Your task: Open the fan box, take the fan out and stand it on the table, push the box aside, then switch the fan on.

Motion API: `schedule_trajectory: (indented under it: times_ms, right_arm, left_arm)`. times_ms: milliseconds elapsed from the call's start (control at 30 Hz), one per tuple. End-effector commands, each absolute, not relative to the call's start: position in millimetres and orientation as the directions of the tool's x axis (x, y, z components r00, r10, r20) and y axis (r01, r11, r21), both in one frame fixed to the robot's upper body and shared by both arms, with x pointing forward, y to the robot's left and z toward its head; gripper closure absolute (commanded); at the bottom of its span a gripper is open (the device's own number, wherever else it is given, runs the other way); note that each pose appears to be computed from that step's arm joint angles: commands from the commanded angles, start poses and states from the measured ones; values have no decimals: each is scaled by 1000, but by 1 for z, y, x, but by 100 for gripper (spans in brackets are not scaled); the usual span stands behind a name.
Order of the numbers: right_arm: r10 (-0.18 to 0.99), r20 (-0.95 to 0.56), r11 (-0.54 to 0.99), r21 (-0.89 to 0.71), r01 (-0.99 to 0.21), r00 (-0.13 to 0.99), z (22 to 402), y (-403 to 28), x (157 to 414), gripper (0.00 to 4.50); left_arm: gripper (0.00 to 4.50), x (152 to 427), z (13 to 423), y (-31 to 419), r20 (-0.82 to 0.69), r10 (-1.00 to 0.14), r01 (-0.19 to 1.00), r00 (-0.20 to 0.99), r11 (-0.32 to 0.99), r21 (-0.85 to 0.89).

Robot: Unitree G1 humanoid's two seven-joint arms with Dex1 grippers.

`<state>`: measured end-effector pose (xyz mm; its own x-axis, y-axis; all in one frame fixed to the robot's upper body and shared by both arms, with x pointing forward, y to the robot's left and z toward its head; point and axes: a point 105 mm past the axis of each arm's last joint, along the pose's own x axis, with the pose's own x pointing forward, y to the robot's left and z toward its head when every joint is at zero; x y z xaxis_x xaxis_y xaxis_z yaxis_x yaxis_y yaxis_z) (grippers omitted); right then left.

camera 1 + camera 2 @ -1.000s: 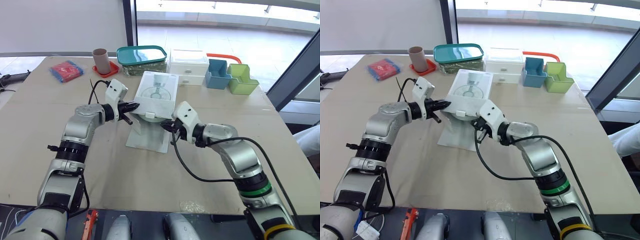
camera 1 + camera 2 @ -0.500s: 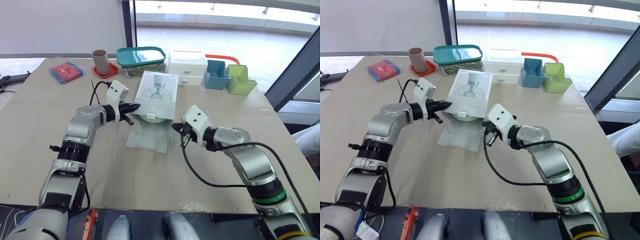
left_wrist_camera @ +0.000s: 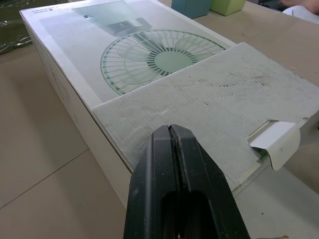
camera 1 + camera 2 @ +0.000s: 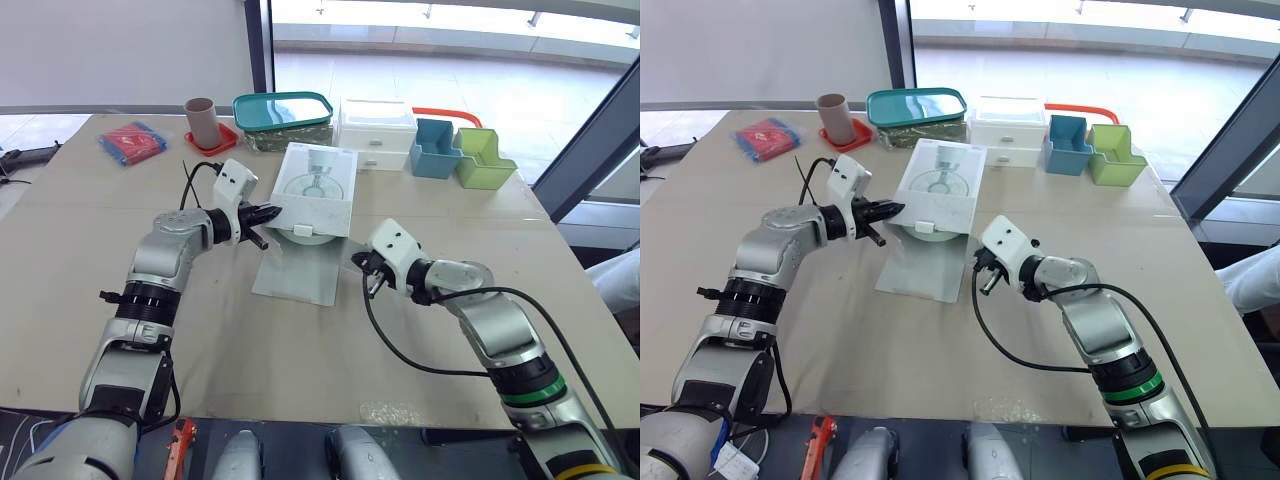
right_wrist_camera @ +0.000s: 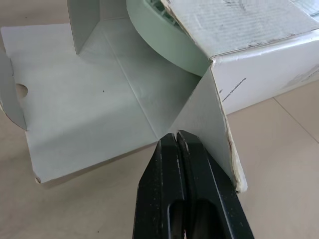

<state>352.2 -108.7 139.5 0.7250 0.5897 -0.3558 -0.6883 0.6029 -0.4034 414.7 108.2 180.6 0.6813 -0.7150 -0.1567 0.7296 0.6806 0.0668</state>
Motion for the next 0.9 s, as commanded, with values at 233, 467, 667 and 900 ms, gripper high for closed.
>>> schedule_trajectory:
  times_ms: [233,467,667,900]
  right_arm:
    - [528,-213,700,-438,-564,822,156,-117,371,448]
    - [529,-138,729,-430,-532,837,163,-107,380,448]
    - [550,-143,713,-432,-552,823,161,-102,379,448]
    - [569,-154,699,-428,-573,808,155,-96,375,448]
  left_arm:
    - [450,413,179,108,-165,-713,729,681,681,65]
    - [450,413,181,108,-163,-715,730,680,680,65]
    - [450,413,182,107,-162,-716,732,679,679,65]
    - [450,412,183,105,-158,-720,735,676,675,64]
